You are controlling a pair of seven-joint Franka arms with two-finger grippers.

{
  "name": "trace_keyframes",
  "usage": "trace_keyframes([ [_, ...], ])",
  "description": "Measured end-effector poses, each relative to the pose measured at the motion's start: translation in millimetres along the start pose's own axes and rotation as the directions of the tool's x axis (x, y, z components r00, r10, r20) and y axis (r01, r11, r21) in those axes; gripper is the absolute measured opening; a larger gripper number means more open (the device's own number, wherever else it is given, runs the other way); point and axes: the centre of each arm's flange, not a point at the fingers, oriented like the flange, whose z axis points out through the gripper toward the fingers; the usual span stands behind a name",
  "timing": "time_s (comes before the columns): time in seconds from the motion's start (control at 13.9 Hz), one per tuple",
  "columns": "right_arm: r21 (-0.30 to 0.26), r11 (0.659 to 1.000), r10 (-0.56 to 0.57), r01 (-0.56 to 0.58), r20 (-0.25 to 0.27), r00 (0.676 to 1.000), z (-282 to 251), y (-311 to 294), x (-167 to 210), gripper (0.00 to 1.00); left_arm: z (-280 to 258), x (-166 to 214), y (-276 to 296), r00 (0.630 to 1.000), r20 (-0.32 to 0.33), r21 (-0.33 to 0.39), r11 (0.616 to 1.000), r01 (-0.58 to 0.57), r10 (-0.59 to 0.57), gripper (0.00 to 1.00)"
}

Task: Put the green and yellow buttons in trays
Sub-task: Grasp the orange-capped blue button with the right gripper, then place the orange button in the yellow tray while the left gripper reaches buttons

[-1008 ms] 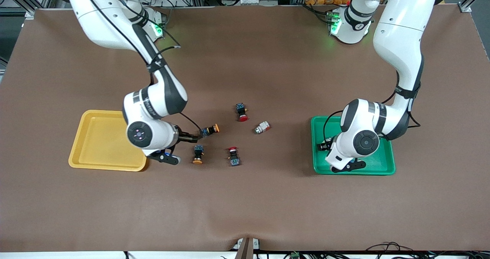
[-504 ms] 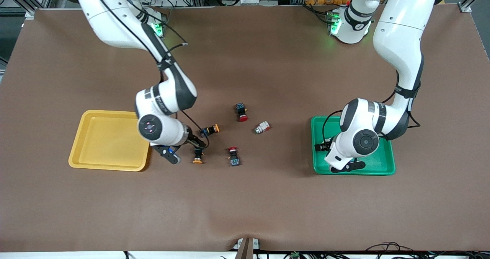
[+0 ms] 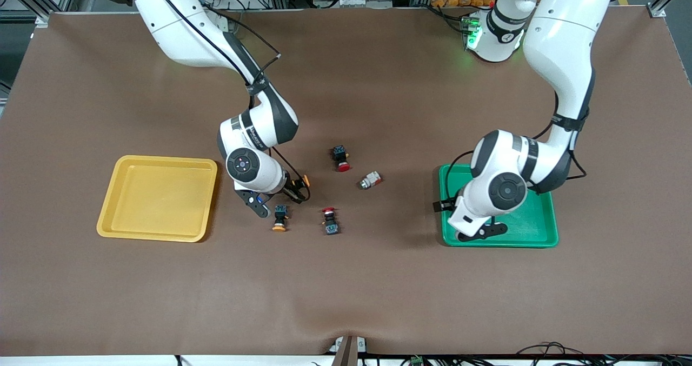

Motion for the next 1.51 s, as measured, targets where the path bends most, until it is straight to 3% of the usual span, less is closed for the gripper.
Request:
trace_keyframes([
  [0.29, 0.009, 1.0, -0.002, 0.002, -0.011, 1.0, 17, 6, -7, 1.0, -7, -12, 16, 1.0, 0.003, -0.011, 1.0, 0.011, -0.011, 1.0],
  [0.36, 0.009, 1.0, -0.008, 0.008, -0.012, 1.0, 19, 5, -14, 0.93, -7, -13, 18, 1.0, 0.005, -0.01, 1.0, 0.015, -0.015, 1.0],
  [0.72, 0.027, 1.0, -0.001, 0.001, -0.025, 1.0, 20, -2, -32, 0.35, -6, -34, 46, 1.0, 0.005, -0.005, 1.0, 0.03, -0.03, 1.0],
  [1.01, 0.041, 0.999, -0.026, 0.027, -0.03, 0.999, -12, -8, -8, 0.34, -6, -38, 52, 1.0, 0.003, -0.004, 1.0, 0.029, -0.029, 1.0],
  [1.3, 0.005, 0.987, -0.161, 0.161, 0.023, 0.987, -78, 17, 58, 0.34, -11, -52, 72, 1.0, 0.005, -0.024, 1.0, -0.011, 0.011, 1.0],
  [1.51, -0.012, 0.964, -0.264, 0.265, 0.071, 0.962, -105, 49, 96, 0.34, -9, -77, 101, 0.994, -0.021, 0.011, 0.995, -0.103, 0.103, 1.0],
])
